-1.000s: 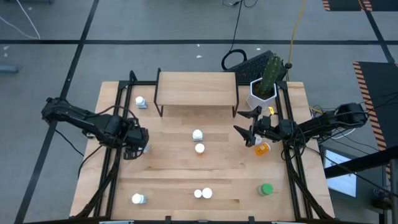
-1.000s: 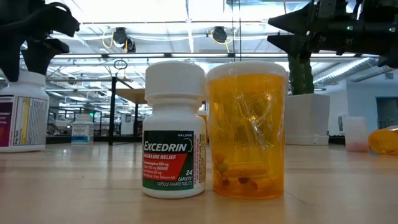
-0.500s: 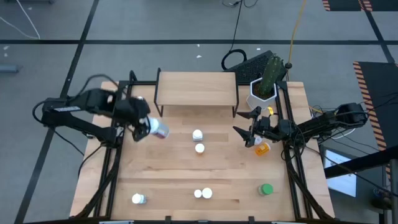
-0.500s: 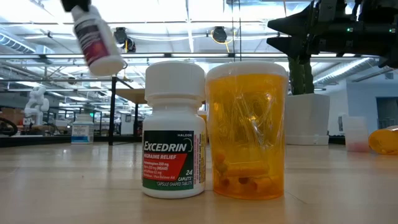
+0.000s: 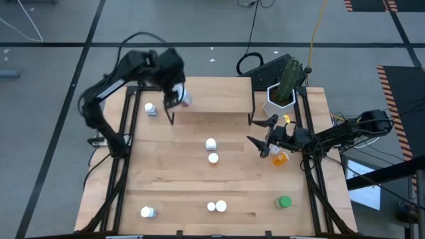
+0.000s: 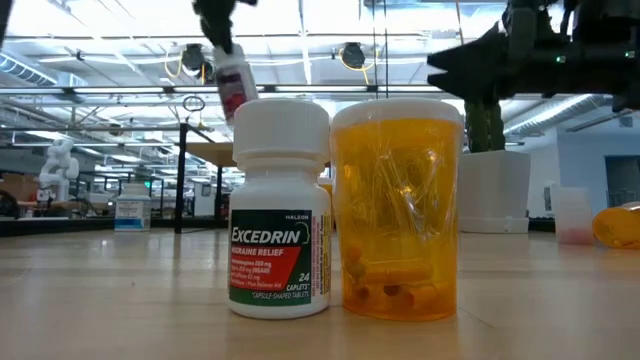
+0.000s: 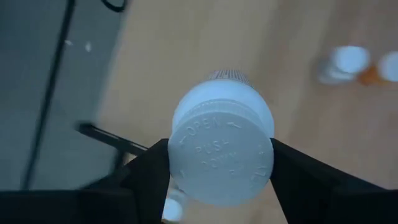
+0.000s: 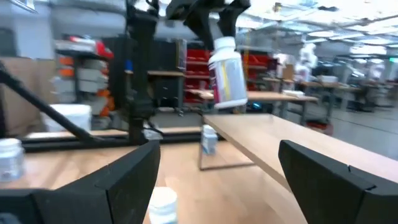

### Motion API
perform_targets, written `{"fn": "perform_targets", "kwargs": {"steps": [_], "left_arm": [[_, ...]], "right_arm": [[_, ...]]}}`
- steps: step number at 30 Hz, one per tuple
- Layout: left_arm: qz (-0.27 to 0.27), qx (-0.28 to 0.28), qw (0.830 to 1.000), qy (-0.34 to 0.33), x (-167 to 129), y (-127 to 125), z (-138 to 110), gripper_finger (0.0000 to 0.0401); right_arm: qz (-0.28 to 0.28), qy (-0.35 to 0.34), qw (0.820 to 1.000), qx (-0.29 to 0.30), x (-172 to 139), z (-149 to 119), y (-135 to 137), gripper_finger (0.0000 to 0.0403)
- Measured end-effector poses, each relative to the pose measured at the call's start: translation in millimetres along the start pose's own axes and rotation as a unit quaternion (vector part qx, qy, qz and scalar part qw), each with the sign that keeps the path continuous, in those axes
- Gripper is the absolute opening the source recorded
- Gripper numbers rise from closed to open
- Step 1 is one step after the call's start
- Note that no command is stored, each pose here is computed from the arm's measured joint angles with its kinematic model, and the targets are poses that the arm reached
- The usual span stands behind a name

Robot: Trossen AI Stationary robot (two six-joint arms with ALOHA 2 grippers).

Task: Pick and place medicine bottles onto shelf by color
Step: Put the white violet pill bottle on the shelf

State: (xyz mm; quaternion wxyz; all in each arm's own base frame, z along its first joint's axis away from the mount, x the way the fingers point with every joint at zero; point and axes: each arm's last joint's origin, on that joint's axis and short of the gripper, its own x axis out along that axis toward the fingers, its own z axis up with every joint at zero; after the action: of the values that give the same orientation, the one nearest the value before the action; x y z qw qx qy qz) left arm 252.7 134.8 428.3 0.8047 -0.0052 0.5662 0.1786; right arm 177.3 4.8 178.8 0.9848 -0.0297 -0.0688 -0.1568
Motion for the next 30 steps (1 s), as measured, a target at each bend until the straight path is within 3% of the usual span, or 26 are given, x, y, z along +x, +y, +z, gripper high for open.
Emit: {"fn": "perform_targets", "kwargs": {"steps": [4,9,12,17,30], "left_arm": [[0.003,-0.061,0.998,-0.014,21.8,42.4,11.8,0.0245],[0.024,-0.127,0.991,0.028,41.8,87.0,-0.5,0.0237],[0.029,-0.139,0.989,0.04,51.4,104.5,-5.8,0.0243],[0.032,-0.124,0.991,0.047,53.8,116.0,-11.6,0.0251],[0.038,-0.11,0.992,0.04,54.6,115.7,-9.0,0.0255]], "right_arm": [[-0.024,0.016,0.999,-0.014,0.0,-2.9,-1.3,0.0325],[-0.027,0.017,0.999,-0.022,0.6,-3.1,-3.1,0.0325],[-0.028,0.019,0.999,-0.023,0.8,-3.6,-3.6,0.0325],[-0.028,0.026,0.999,-0.027,0.8,-5.0,-3.8,0.0325],[-0.033,0.024,0.999,-0.033,1.3,-4.7,-5.4,0.0325]]}}
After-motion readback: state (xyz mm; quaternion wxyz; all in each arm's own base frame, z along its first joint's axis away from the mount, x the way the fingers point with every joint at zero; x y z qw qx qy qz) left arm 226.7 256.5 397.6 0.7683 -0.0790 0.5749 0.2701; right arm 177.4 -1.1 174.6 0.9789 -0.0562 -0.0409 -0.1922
